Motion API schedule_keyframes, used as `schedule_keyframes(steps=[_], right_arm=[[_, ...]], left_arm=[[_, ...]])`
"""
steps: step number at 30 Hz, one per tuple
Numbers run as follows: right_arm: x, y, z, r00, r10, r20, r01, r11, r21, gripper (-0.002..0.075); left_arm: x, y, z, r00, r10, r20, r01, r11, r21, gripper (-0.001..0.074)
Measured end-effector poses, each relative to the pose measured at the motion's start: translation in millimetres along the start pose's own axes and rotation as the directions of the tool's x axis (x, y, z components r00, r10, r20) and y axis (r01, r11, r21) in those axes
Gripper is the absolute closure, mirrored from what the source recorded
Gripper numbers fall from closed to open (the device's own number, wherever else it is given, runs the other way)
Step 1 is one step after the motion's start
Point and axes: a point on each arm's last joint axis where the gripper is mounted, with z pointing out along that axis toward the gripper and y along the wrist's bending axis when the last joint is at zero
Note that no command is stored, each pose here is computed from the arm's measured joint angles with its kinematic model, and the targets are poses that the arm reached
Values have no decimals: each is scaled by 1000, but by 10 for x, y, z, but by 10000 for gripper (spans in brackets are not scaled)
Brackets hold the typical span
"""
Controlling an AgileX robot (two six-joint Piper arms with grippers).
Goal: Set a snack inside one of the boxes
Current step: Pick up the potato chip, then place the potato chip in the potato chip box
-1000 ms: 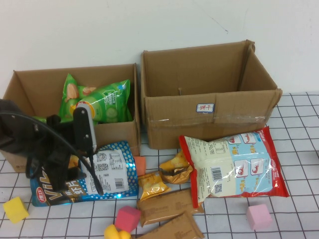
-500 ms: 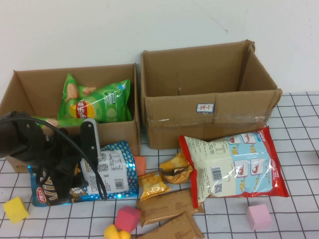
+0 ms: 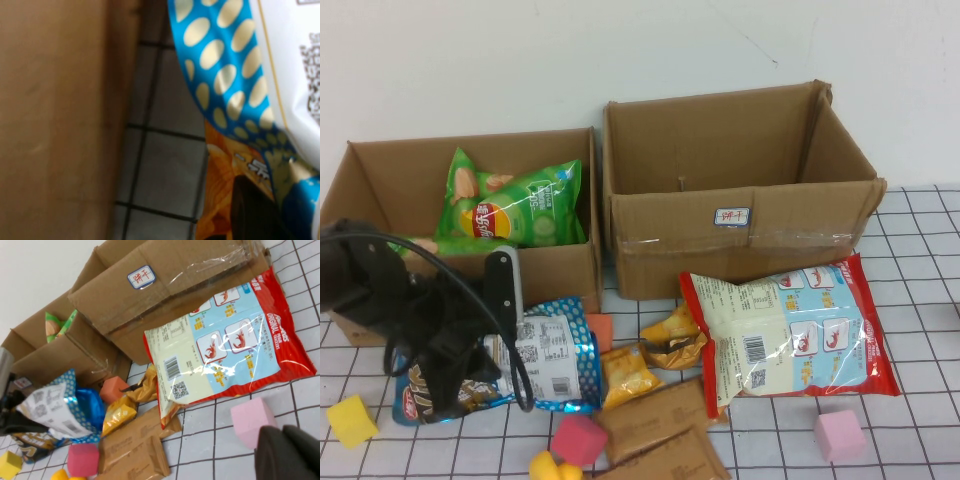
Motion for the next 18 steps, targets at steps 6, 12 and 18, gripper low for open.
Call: schedule_keyframes(steps=[6,12,18], right_arm=[[0,0,0,1000,-10,0,10,1000,0,727],[0,0,0,1000,-10,0,10,1000,0,727],[0,0,0,1000,-10,0,10,1000,0,727]], left_arm=[[-173,-74,-553,998,-13,59,17,998,-55,586],[-386,-268,-1456,987,5,162,41,959,-280,586],[-469,-249,-2085,970,79,232,94,755,-649,586]])
